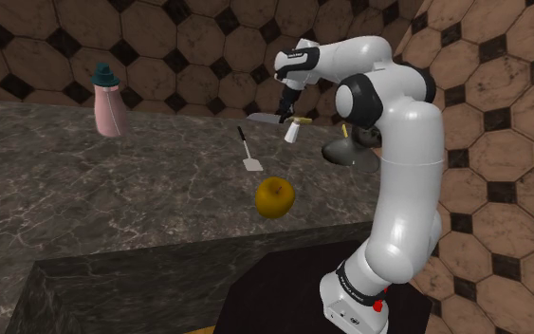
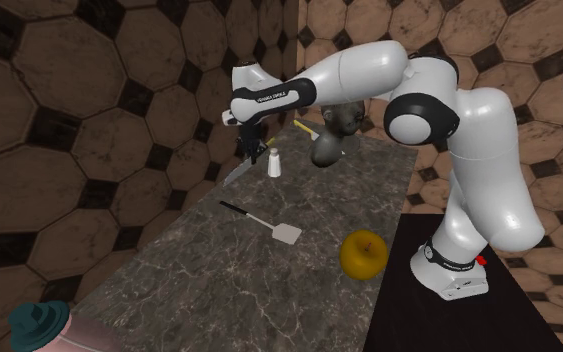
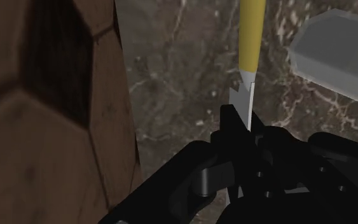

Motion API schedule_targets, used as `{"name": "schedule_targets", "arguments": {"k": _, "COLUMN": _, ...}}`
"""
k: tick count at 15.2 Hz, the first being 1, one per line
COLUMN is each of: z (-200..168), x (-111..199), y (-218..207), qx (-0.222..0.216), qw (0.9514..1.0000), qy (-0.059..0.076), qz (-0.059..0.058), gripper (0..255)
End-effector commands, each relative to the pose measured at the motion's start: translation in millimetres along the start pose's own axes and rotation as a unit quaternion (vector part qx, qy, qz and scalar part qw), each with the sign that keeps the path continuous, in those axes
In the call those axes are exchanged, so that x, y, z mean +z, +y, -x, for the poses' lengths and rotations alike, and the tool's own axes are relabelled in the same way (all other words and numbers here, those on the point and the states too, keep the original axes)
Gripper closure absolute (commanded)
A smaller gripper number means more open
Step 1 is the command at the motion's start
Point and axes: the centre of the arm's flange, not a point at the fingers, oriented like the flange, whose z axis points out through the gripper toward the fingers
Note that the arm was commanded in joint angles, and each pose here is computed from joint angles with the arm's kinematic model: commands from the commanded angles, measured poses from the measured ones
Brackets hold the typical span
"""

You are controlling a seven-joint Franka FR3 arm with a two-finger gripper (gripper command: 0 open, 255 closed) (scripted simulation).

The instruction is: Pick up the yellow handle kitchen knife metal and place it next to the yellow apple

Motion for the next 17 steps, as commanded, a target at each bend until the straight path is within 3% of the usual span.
{"name": "schedule_targets", "arguments": {"k": 1, "z": -0.6, "x": -10.3, "y": -0.4, "qx": 0.000, "qw": 1.0000, "qy": 0.000, "qz": 0.000, "gripper": 255}}
{"name": "schedule_targets", "arguments": {"k": 17, "z": -2.4, "x": -94.8, "y": -0.3, "qx": 0.000, "qw": 1.0000, "qy": 0.000, "qz": 0.000, "gripper": 255}}
